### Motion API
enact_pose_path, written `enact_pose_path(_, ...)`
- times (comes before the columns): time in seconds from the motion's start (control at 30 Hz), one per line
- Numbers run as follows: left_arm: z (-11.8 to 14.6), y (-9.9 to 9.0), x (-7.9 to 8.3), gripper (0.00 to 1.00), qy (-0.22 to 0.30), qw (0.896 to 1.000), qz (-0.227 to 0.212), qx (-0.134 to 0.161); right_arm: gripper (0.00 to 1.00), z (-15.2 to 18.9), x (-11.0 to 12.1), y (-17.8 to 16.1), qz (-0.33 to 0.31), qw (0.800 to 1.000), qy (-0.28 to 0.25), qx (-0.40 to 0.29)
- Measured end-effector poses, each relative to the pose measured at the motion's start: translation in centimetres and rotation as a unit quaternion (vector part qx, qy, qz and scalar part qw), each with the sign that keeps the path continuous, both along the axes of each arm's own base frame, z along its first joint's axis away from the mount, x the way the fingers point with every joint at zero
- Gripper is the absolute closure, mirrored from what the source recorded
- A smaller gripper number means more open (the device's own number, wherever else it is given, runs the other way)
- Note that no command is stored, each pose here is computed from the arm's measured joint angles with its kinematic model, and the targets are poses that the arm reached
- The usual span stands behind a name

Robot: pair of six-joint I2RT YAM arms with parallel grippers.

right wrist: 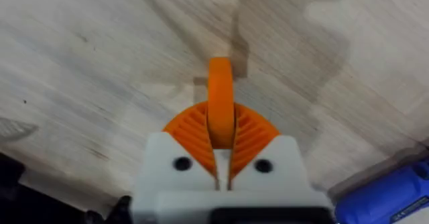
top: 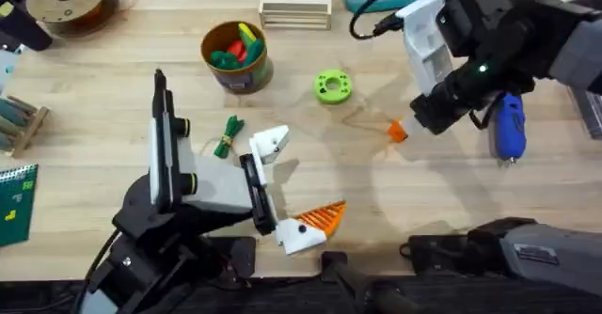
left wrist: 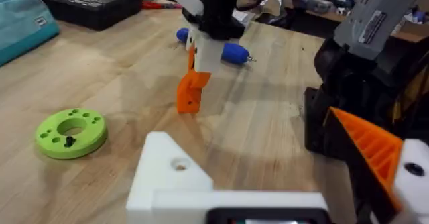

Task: Pick up the gripper from the table and insert it into the empty holder that is missing its gripper. Then pick up a screw, insert it into the mounting hole, and use the screwdriver to tighten it. Finally, clean up the table by picking up the vegetable and placing it into the bucket.

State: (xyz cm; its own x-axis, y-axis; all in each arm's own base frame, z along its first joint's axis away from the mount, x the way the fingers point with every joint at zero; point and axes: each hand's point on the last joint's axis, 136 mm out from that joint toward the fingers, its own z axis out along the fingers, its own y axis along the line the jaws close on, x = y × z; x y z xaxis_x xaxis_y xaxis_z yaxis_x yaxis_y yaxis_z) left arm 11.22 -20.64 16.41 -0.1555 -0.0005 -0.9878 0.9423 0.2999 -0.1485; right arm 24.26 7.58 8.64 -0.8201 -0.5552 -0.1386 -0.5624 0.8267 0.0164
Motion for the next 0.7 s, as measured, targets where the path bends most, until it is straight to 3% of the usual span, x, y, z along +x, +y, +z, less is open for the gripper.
enact_pose_path(0.03, 0.0, 0.0, 0.0, 0.014, 0.0, 1.0, 0.0, 0.0, 0.978, 0.0, 0.1, 0.0, 0.0, 1.0, -0.002, 0.0)
enact_pose_path(0.23, 0.0, 0.0, 0.0, 0.014, 0.0, 1.0, 0.0, 0.0, 0.982, 0.8, -0.5, -0.1, -0.012, 1.0, 0.0, 0.001)
enact_pose_path(0.37, 0.0, 0.0, 0.0, 0.014, 0.0, 1.0, 0.0, 0.0, 0.983, 6.3, -1.4, 0.1, -0.025, 0.996, -0.078, 0.043)
enact_pose_path(0.53, 0.0, 0.0, 0.0, 0.014, 0.0, 1.0, 0.0, 0.0, 0.983, 10.0, -3.1, 2.5, -0.027, 0.975, -0.131, 0.178)
enact_pose_path(0.7, 0.0, 0.0, 0.0, 0.014, 0.0, 1.0, 0.0, 0.0, 0.983, 8.9, -3.6, 7.0, -0.036, 0.934, -0.088, 0.344)
